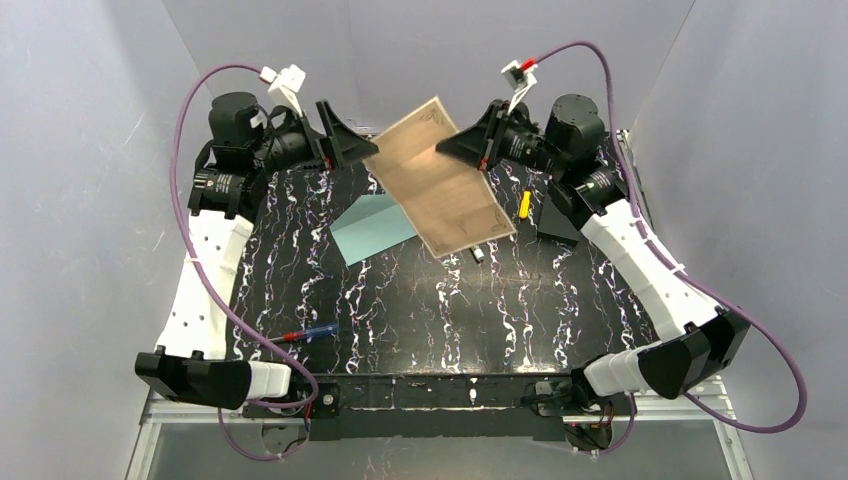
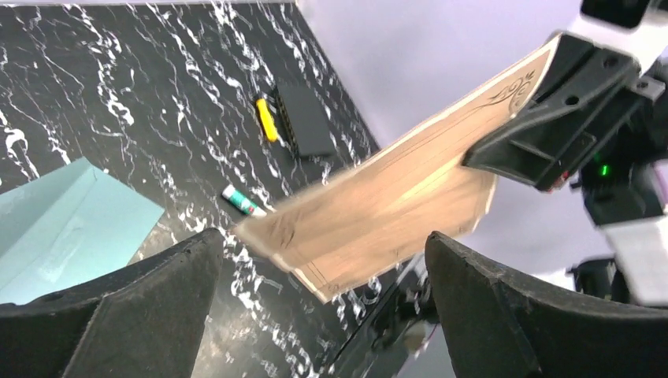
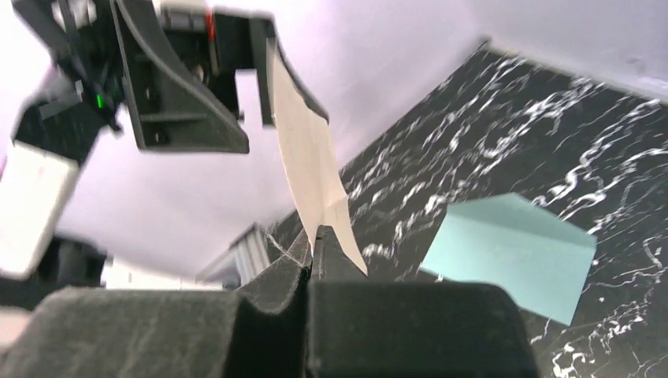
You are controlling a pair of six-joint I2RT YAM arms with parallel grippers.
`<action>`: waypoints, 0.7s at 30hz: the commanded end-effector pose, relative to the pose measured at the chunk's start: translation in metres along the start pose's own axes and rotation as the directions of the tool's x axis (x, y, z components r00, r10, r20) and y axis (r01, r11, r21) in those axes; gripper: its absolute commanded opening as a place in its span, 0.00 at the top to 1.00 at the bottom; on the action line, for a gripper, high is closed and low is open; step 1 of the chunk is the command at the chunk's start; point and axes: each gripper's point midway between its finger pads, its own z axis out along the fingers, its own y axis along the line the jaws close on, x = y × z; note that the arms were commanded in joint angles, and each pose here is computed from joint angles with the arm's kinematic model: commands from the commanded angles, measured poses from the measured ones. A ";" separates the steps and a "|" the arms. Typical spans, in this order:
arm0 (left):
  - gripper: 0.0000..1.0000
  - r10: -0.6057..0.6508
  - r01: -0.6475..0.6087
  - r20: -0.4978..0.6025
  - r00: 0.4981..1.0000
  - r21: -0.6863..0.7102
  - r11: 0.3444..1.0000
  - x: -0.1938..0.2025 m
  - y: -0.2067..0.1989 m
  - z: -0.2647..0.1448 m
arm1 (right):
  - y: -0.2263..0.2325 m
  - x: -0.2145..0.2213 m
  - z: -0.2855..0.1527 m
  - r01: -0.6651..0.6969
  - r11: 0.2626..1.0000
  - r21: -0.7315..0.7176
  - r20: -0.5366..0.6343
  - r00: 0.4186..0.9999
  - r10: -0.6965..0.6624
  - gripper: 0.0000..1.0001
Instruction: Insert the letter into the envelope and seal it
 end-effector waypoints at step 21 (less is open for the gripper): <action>0.46 -0.326 0.312 -0.055 0.944 0.472 0.824 -0.029 -0.044 0.023 | -0.024 -0.115 -0.005 -0.541 0.825 -0.161 0.571 0.631 0.525 0.99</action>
